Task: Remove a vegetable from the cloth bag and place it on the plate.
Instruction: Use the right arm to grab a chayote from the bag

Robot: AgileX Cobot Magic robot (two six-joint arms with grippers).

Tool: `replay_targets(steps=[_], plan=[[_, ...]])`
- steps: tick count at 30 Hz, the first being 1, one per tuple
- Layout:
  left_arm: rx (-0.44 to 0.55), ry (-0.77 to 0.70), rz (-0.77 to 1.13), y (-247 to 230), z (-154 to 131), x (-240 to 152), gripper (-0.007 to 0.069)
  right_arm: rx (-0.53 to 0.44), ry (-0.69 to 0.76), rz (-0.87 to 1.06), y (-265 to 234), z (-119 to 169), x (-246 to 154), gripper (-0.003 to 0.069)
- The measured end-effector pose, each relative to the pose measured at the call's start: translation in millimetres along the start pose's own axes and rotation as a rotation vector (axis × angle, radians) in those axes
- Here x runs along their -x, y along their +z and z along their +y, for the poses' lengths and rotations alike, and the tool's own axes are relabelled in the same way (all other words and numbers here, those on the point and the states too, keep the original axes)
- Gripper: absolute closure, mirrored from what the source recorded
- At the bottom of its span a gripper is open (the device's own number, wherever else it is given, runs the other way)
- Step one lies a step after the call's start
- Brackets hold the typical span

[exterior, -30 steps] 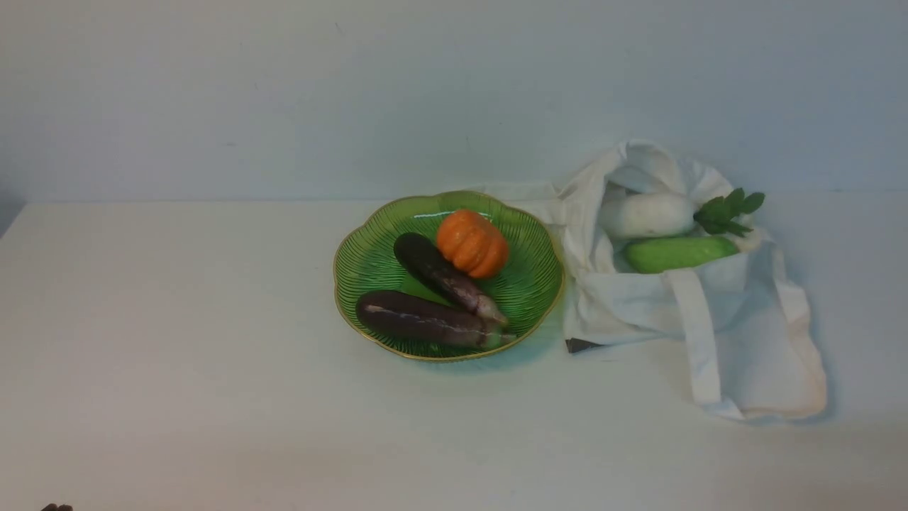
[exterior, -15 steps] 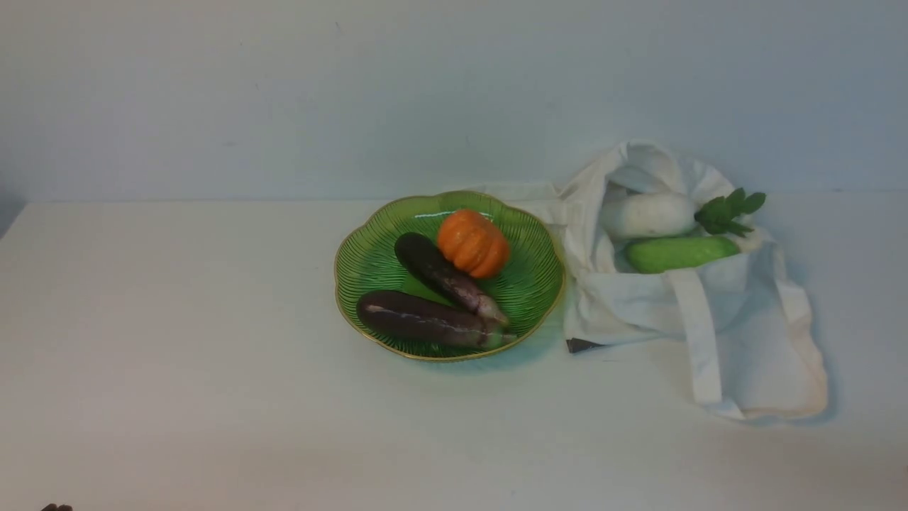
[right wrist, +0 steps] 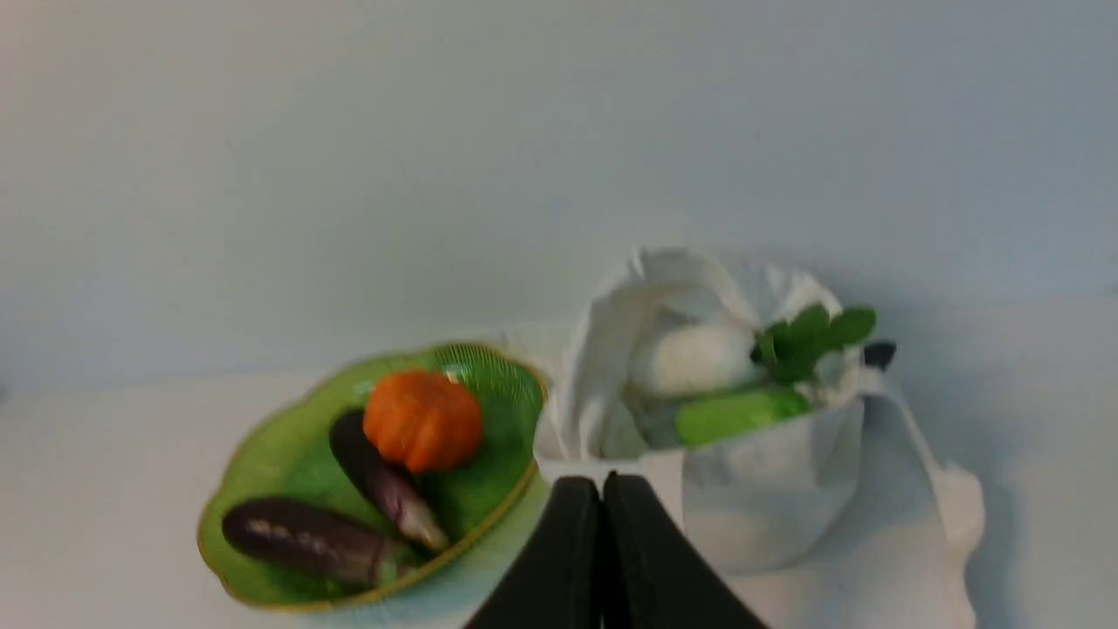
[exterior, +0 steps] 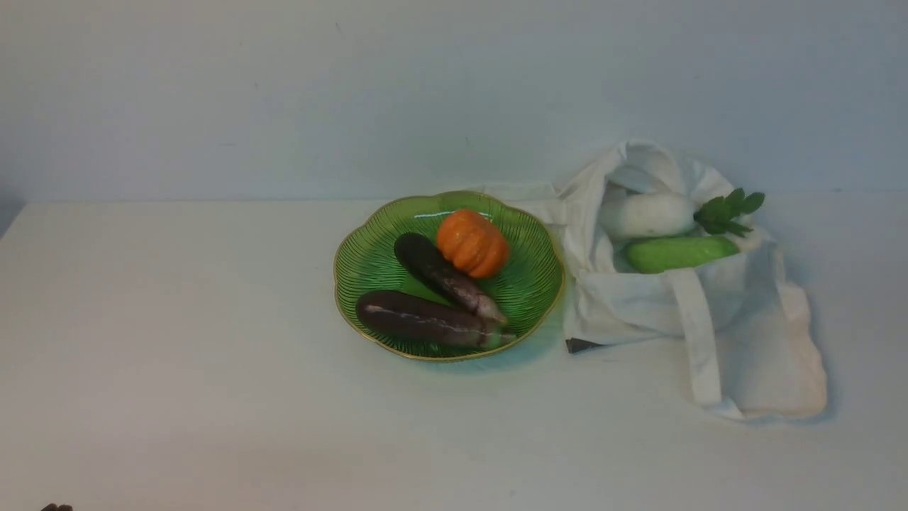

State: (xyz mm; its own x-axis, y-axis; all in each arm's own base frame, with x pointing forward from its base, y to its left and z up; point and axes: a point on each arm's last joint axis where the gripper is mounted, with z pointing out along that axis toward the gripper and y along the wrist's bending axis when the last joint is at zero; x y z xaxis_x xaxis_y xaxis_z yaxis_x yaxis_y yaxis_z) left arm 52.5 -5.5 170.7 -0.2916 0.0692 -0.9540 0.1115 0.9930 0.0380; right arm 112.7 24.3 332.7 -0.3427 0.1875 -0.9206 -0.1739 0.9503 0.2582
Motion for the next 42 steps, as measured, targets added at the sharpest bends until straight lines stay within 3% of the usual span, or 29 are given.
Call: replay_targets(steps=[6,9,16,19,24,28,31,34,38,42], plan=[[0.0,0.0,0.0,0.0,0.0,0.0,0.063,-0.031,0.0,0.237,74.8,-8.8,23.4,0.0673],[0.0,0.0,0.0,0.0,0.0,0.0,0.063,-0.048,0.002,0.378,143.9,-20.6,31.5,0.0673],[0.0,0.0,0.0,0.0,0.0,0.0,0.063,-0.051,-0.019,0.543,245.5,-42.4,22.4,0.0635],[0.0,0.0,0.0,0.0,0.0,0.0,0.063,-0.055,-0.032,0.561,261.9,-46.9,19.1,0.0618],[0.0,0.0,0.0,0.0,0.0,0.0,0.063,-0.064,-0.075,0.625,301.9,-60.3,2.0,0.052],[0.0,0.0,0.0,0.0,0.0,0.0,0.063,-0.065,-0.105,0.688,317.5,-67.8,-13.9,0.0392],[0.0,0.0,0.0,0.0,0.0,0.0,0.063,-0.071,-0.145,0.701,320.2,-70.9,-17.4,0.023],[0.0,0.0,0.0,0.0,0.0,0.0,0.063,-0.074,-0.159,0.685,321.1,-71.3,-15.7,0.015],[0.0,0.0,0.0,0.0,0.0,0.0,0.063,-0.081,-0.164,0.669,323.5,-72.6,-16.2,0.0083],[0.0,0.0,0.0,0.0,0.0,0.0,0.063,-0.086,-0.166,0.67,328.7,-75.5,-22.2,0.0075]])
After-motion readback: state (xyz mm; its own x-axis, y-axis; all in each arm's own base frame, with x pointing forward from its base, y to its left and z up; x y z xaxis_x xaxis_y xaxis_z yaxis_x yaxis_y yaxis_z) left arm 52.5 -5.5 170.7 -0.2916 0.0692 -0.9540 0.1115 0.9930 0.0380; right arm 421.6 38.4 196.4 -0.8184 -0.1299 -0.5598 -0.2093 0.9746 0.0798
